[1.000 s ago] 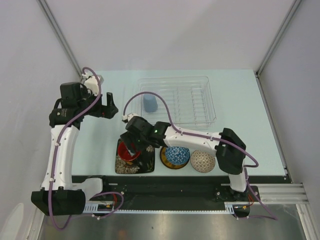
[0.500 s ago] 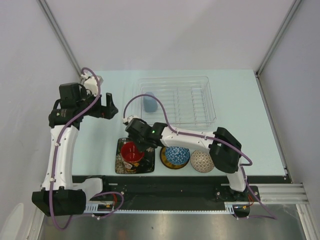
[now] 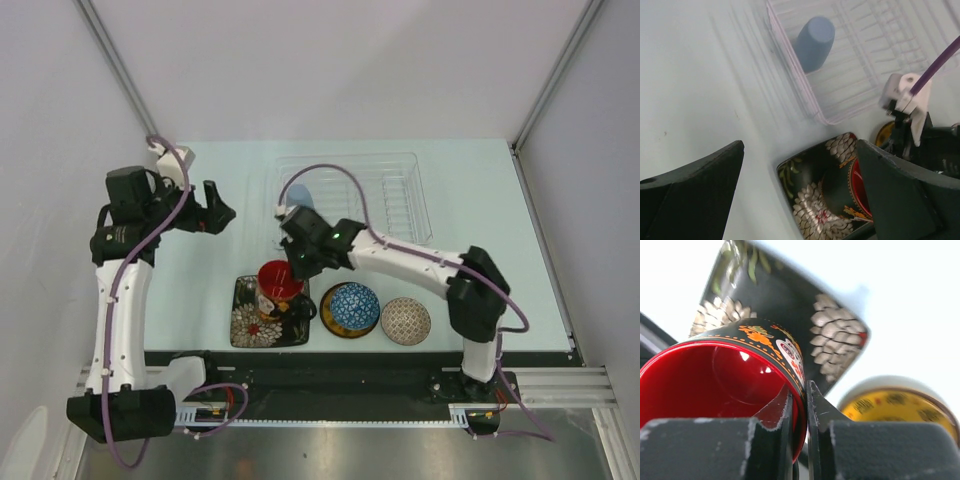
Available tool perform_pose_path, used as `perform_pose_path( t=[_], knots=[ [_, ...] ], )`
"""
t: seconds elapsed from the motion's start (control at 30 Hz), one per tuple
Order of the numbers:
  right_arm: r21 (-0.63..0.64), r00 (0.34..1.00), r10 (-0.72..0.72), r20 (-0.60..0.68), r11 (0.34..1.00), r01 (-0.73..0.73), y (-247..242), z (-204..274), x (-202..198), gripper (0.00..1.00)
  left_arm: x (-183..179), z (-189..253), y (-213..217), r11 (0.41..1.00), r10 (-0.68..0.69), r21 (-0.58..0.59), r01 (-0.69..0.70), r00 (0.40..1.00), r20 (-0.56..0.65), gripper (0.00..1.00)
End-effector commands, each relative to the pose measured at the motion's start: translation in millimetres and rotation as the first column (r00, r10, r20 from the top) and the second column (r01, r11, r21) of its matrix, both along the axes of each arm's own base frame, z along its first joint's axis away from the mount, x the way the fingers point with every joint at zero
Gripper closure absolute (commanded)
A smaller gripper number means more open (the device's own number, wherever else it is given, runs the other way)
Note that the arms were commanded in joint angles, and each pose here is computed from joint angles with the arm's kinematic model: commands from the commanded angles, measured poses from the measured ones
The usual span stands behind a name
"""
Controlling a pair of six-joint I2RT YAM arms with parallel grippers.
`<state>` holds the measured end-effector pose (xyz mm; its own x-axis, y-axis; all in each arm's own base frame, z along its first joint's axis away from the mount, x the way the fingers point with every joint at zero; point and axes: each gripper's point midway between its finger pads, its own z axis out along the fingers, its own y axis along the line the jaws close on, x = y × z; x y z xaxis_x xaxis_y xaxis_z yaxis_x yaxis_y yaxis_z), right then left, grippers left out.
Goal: Load the mixed dishes into the dish rack
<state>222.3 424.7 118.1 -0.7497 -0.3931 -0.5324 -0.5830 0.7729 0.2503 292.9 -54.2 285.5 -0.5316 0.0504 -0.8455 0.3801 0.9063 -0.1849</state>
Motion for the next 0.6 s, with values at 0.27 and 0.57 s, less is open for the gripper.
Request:
perform_pose_path(
  t=[0.27, 0.57],
  knots=[
    [0.83, 0.967, -0.247, -0.07, 0.522, 0.194, -105.3, 288.9, 67.4, 1.0, -34.7, 117.3, -53.7, 0.742, -0.248, -0.571, 0.351, 0.935, 0.253, 0.0],
    [0.97, 0.95, -0.23, -0.214, 0.061, 0.233, -111.6, 342.7, 96.5, 1.0, -58.3, 97.5, -85.7, 0.664, -0.361, -0.596, 0.452, 0.892, 0.274, 0.0]
  ],
)
